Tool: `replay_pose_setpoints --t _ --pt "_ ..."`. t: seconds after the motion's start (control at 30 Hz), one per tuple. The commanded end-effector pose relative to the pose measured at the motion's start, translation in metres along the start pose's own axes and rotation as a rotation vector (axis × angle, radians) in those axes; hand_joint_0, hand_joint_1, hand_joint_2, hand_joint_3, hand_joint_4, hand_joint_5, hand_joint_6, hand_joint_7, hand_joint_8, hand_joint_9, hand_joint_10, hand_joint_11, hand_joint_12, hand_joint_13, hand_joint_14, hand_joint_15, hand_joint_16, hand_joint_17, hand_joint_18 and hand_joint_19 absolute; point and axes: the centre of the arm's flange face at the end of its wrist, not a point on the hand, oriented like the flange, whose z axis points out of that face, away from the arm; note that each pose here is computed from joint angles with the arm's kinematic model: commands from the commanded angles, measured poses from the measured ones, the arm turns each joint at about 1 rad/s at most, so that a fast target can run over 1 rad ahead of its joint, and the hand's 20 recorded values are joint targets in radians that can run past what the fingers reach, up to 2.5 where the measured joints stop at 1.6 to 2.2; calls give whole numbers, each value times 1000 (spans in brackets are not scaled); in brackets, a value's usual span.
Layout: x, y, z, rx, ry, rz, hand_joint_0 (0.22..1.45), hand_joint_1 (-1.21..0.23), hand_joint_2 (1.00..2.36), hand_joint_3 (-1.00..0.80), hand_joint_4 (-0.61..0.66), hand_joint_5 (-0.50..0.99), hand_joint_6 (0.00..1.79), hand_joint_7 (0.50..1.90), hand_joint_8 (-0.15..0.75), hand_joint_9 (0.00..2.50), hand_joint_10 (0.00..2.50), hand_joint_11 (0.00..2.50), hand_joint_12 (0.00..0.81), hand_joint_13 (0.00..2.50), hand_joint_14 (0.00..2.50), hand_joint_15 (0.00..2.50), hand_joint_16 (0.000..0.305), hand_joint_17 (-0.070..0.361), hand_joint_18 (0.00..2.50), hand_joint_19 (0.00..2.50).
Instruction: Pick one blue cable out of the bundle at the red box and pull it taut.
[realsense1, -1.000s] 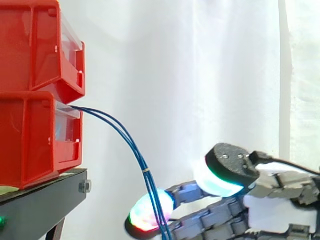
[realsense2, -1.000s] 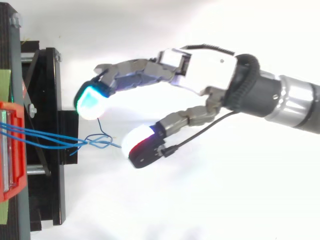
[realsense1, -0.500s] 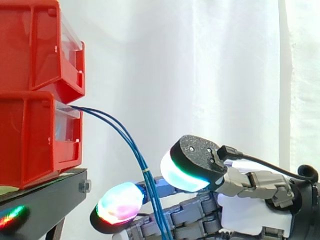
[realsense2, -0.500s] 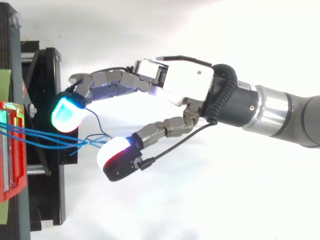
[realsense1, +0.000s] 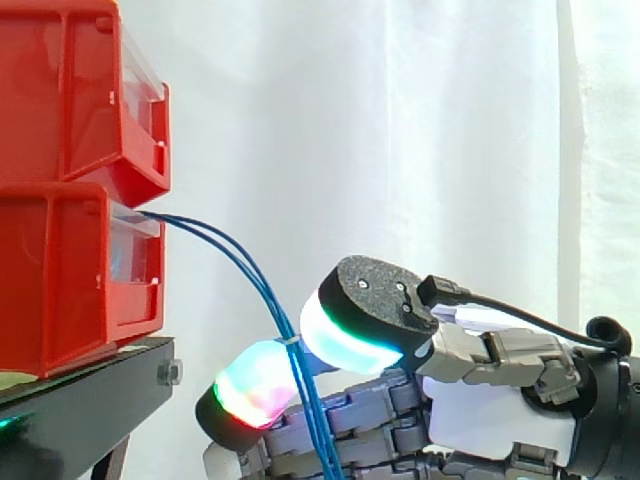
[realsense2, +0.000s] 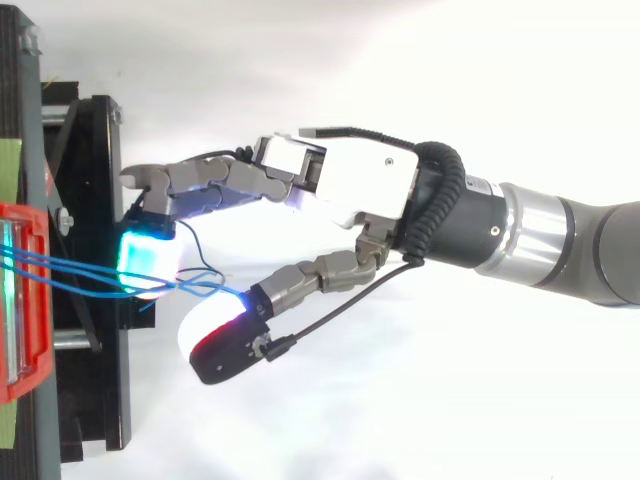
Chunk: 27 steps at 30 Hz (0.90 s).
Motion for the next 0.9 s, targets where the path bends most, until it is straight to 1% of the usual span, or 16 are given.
replay_pose_setpoints --t 0.0,0.03,0.1,0.13,0.17,0.2,0.27,0.3,0.37,0.4,0.67,0.77,0.8,0.87 --pt "0 1 0 -2 0 0 567 -770 1008 -380 199 -107 512 1351 342 541 8 287 377 219 3 91 59 134 203 206" --pt "0 1 1 -3 0 1 572 -772 1010 -371 197 -109 521 1344 342 540 8 293 376 219 3 88 59 133 202 206" --pt "1 0 0 0 2 2 584 -771 1012 -314 184 -127 590 1275 342 540 8 298 376 223 3 88 59 133 205 205" --pt "0 1 0 0 0 1 584 -772 1013 -307 178 -133 613 1235 342 540 9 298 376 223 4 88 59 133 206 206" --pt "1 1 0 0 2 3 589 -772 1014 -287 179 -140 644 1197 342 538 9 305 376 225 4 92 59 132 207 205" --pt "0 1 0 0 0 3 589 -772 1015 -267 183 -150 688 1134 342 539 9 304 376 229 3 89 59 132 210 208" --pt "1 2 1 -6 1 5 593 -771 1015 -263 181 -155 712 1107 344 538 11 310 376 229 3 94 59 132 215 204" --pt "0 2 1 -7 -1 6 593 -771 1015 -260 180 -163 745 1075 344 541 9 315 376 231 3 92 59 132 217 203" --pt "0 2 2 -4 -1 5 595 -770 1014 -266 173 -169 770 1063 346 543 9 325 377 233 4 97 59 132 220 203" --pt "-1 4 4 -8 -3 7 596 -770 1014 -271 165 -174 791 1054 346 544 9 325 377 233 3 97 59 132 221 207" --pt "-3 7 5 -14 -4 12 588 -771 1011 -338 198 -174 825 1033 350 560 9 329 380 251 3 101 58 131 244 217" --pt "-3 6 5 -13 -4 18 592 -770 1012 -333 199 -171 830 1056 351 566 9 348 381 258 3 100 59 132 261 217" --pt "-3 8 5 -13 -4 21 601 -772 1012 -329 187 -172 829 1081 353 566 9 342 380 259 3 96 59 132 274 212" --pt "-4 7 5 -8 2 21 614 -791 1011 -329 177 -175 834 1098 351 561 10 347 380 262 4 96 59 132 282 206"
